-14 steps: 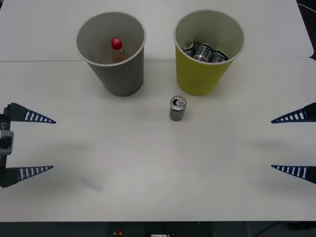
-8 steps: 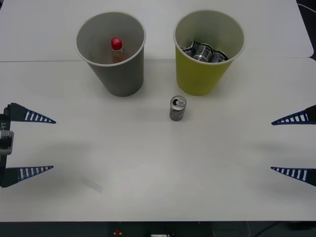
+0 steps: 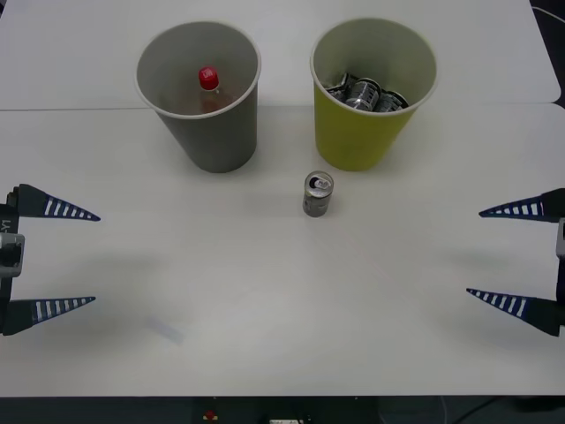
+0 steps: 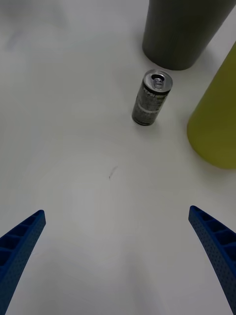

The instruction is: Put the can into the green bin and the plastic bottle into the gray bin

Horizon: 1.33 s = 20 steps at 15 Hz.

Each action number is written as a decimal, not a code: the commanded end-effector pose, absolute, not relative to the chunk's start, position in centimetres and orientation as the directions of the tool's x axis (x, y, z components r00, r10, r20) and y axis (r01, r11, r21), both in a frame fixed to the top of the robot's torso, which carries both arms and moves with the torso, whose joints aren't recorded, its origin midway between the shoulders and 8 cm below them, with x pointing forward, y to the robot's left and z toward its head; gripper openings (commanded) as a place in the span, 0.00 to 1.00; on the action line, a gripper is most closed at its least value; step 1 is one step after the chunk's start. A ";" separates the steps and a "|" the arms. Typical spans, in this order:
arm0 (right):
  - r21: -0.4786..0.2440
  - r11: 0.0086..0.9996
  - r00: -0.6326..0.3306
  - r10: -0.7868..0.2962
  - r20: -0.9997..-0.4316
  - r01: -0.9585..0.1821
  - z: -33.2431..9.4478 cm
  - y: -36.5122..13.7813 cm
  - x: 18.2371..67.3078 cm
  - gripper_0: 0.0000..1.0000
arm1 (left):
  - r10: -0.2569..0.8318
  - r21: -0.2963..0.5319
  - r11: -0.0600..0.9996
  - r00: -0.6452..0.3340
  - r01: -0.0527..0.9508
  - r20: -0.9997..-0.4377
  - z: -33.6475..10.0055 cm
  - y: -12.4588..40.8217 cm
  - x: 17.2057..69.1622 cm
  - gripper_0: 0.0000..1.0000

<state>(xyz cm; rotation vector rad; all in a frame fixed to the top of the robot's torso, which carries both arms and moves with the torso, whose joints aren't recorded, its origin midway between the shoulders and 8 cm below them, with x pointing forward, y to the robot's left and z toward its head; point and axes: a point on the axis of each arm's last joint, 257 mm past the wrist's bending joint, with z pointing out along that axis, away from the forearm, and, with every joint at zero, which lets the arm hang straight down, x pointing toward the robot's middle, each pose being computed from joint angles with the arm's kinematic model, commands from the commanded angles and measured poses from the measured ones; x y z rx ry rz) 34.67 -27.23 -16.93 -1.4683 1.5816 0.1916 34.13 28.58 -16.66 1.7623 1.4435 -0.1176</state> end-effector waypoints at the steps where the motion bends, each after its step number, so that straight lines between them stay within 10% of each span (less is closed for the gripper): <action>1: -0.443 0.344 0.122 -0.660 -0.741 -0.828 -17.9 -26.0 35.2 1.00 | 0.769 0.532 0.010 0.334 0.847 -0.546 -16.7 28.6 34.1 1.00; 20: -0.202 0.815 -0.129 -0.318 -0.939 -0.543 -22.8 -18.5 37.4 1.00 | 0.769 0.532 0.010 0.334 0.847 -0.546 -16.7 28.6 34.1 1.00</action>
